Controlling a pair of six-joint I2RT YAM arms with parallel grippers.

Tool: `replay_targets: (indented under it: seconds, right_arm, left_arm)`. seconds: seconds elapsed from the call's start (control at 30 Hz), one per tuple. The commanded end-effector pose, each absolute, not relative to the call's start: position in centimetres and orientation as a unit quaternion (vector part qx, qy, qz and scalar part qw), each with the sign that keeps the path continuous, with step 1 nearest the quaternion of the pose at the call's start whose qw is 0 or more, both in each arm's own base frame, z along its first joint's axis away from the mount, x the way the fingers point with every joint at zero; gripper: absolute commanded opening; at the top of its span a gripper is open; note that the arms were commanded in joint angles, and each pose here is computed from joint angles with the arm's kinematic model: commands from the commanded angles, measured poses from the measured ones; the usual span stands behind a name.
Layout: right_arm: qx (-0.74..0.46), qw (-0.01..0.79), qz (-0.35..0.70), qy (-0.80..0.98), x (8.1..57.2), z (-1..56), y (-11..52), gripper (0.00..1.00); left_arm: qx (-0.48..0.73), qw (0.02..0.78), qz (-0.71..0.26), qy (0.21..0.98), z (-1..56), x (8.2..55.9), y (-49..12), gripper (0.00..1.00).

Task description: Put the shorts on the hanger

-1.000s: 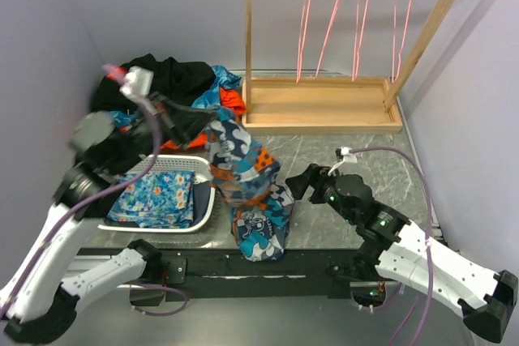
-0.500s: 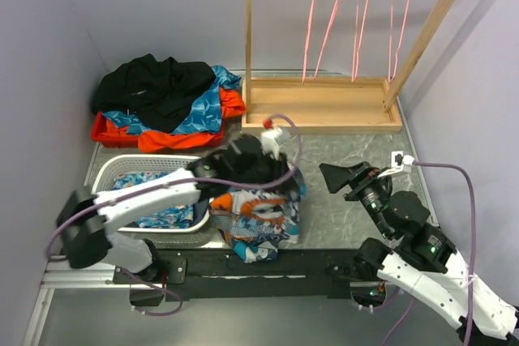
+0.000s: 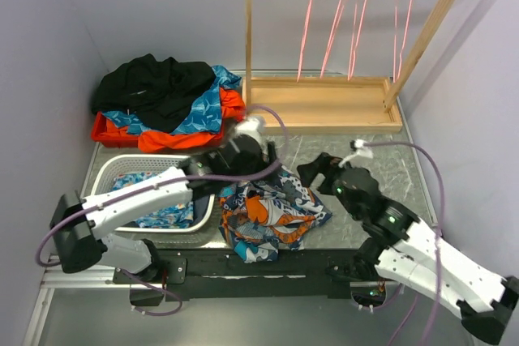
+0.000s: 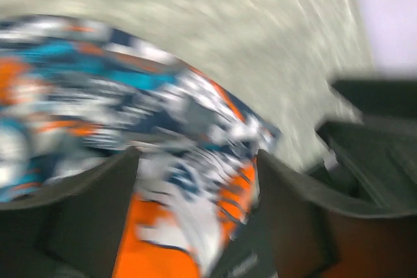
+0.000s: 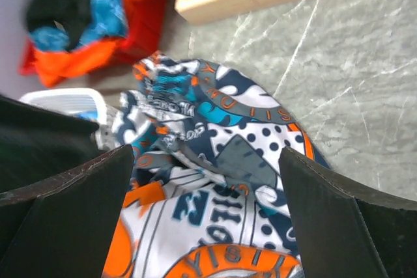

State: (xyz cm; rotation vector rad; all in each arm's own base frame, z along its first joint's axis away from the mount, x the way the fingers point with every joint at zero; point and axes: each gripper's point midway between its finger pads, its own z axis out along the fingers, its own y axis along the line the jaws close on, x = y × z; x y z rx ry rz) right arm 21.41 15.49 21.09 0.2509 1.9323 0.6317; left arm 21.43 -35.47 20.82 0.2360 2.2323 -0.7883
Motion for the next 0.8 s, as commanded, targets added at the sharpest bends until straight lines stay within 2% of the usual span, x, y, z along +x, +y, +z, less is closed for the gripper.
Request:
replay_targets:
  seconds: [0.0, 0.23, 0.6, 0.77]
  right_arm:
    - [0.074, 0.506, 0.27, 0.816, 23.9, 20.3, 18.5, 1.0]
    - [0.006, 0.46, 0.274, 0.844, 26.1, 19.1, 25.1, 0.92]
    - [-0.025, 0.43, 0.151, 0.89, 29.2, 14.3, 30.8, 0.9]
    - [-0.038, 0.404, 0.115, 0.907, 29.4, 10.5, 31.2, 0.79]
  left_arm:
    - [-0.05, 0.416, -0.216, 0.882, 21.2, 26.8, -27.6, 0.7]
    - [-0.121, 0.423, -0.157, 0.884, 19.4, 30.4, -21.7, 0.58]
    - [-0.136, 0.419, -0.167, 0.882, 17.9, 30.0, -18.7, 0.6]
    - [-0.134, 0.423, -0.178, 0.878, 18.4, 30.6, -19.2, 0.59]
